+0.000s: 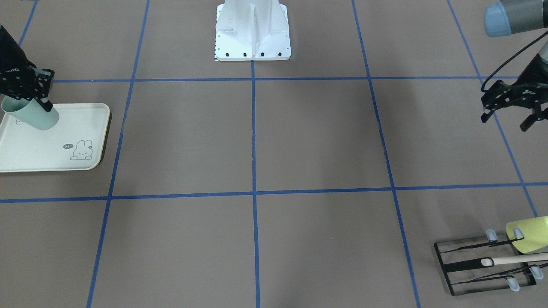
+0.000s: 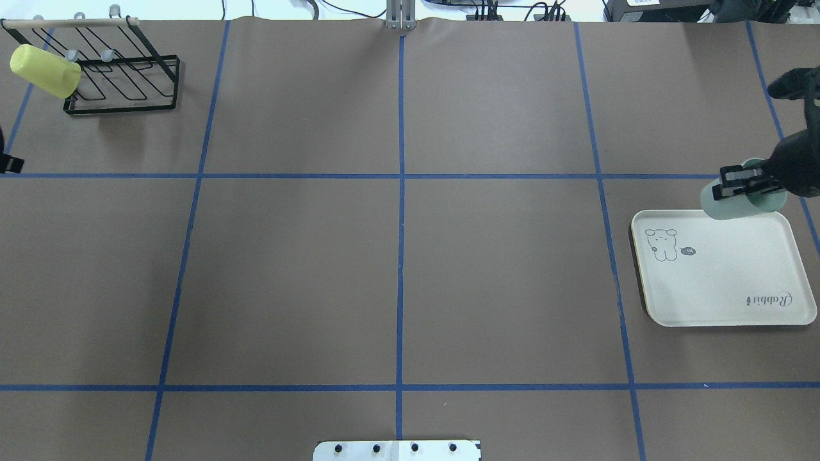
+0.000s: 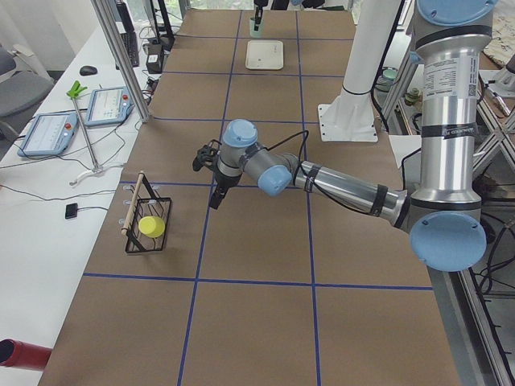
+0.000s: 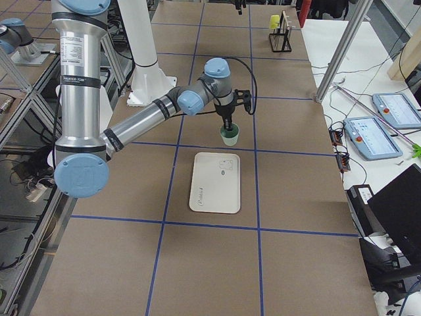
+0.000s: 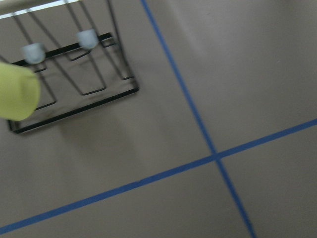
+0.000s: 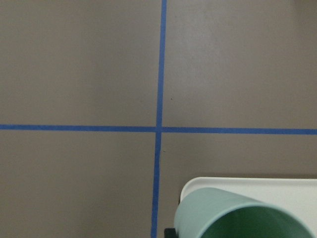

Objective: Left arm grabs green cup and hands to right arm on tray

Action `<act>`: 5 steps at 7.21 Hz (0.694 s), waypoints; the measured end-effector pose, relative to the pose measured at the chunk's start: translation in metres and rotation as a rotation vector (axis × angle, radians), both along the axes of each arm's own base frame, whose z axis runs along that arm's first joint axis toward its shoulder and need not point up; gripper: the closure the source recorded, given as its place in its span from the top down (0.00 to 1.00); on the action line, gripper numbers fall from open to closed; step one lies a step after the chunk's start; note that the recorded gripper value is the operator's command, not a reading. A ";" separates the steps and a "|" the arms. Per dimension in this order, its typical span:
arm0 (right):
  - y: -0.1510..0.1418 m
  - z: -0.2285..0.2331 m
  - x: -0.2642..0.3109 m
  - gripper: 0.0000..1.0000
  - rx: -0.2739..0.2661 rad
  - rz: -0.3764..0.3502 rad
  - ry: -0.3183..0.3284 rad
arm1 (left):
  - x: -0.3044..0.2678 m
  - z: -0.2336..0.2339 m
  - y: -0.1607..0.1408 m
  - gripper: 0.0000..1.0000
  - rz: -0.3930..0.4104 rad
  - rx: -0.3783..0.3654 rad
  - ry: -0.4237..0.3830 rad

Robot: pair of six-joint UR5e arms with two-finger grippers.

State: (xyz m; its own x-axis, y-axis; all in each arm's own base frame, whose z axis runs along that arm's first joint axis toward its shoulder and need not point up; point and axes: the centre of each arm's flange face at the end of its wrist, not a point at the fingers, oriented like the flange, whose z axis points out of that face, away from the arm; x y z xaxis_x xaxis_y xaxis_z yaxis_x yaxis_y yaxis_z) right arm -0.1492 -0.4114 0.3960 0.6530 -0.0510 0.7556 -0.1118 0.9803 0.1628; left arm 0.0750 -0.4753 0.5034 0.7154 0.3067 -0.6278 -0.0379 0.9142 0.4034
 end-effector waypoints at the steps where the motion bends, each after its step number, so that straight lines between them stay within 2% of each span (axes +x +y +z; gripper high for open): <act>1: 0.015 0.021 0.021 0.00 -0.019 -0.015 -0.026 | -0.040 0.036 0.006 1.00 0.009 -0.074 -0.047; 2: 0.027 0.040 0.037 0.00 -0.033 -0.033 -0.027 | -0.081 0.066 0.009 1.00 -0.013 -0.175 -0.070; 3: 0.036 0.057 0.045 0.00 -0.042 -0.053 -0.016 | -0.119 0.086 0.013 1.00 -0.033 -0.231 -0.080; 5: 0.041 0.092 0.048 0.00 -0.032 -0.070 -0.014 | -0.151 0.113 0.027 1.00 0.003 -0.291 -0.094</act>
